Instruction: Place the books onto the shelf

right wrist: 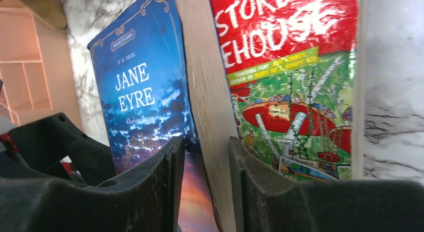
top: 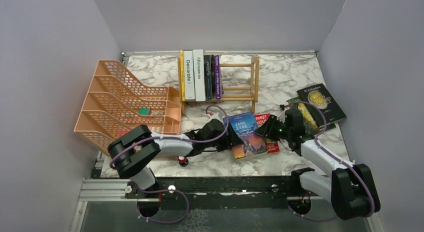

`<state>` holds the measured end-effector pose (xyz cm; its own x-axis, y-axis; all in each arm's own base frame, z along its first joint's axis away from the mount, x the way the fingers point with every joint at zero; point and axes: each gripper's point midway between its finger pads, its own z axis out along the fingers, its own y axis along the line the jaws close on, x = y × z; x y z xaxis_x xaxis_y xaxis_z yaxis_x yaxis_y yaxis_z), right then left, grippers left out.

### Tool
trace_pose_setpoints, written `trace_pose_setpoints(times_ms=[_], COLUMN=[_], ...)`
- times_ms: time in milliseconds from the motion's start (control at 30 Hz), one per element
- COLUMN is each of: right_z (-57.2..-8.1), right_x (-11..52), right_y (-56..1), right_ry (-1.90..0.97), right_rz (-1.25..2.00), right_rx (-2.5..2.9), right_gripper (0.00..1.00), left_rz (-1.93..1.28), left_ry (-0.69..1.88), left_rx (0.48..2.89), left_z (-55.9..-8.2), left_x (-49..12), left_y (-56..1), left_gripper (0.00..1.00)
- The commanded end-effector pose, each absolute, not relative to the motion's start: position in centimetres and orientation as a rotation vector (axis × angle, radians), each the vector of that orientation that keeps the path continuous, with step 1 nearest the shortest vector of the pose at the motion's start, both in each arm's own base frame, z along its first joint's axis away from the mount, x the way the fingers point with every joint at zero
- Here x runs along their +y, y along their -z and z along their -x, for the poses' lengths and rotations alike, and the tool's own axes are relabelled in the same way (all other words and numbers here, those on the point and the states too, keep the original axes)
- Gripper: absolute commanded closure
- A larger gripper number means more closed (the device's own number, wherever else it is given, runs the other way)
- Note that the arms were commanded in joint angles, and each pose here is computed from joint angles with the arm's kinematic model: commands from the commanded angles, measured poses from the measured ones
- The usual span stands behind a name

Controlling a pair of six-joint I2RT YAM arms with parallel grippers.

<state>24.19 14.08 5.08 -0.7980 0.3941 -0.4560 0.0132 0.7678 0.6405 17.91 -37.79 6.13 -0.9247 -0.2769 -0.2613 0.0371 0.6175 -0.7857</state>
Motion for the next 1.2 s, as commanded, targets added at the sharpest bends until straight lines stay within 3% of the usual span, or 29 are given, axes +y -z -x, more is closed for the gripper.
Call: trace_pose_setpoints(times_ms=[0,333,500,567,867,1033,1167], right_z=[-18.5,-17.8,-17.8,-17.8,-18.8,-19.1,-19.5], right_x=[18.5,19.0,18.7,18.6,17.5,16.9,16.5], right_y=[-6.0,-5.6,-5.0,-4.8,-4.8,-4.8,-4.8], right_ry=[-1.275,-1.351,-1.315,-1.306,-1.167,-1.099,-1.054], right_rz=[-0.104,-0.074,-0.096,-0.11,-0.154,-0.149,-0.15], right_rx=[2.445,2.474,2.496,2.505,2.503,2.508,2.508], right_gripper=[0.58,0.57,0.43,0.43,0.43,0.43,0.4], left_rz=[0.246,0.257,0.275,0.266,0.261,0.222,0.184], left_ry=[1.576,1.713,1.865,1.922,1.842,1.751,1.702], left_rx=[2.089,1.982,1.937,1.895,1.979,2.039,2.045], left_z=[-20.1,-19.8,-19.1,-19.1,-19.7,-19.6,-19.7], left_x=[-40.8,-41.0,-41.6,-41.8,-40.8,-40.2,-39.8], left_y=[-17.9,-20.7,-22.2,-23.1,-19.4,-18.0,-18.3], left_gripper=[0.35,0.36,0.3,0.3,0.42,0.35,0.34])
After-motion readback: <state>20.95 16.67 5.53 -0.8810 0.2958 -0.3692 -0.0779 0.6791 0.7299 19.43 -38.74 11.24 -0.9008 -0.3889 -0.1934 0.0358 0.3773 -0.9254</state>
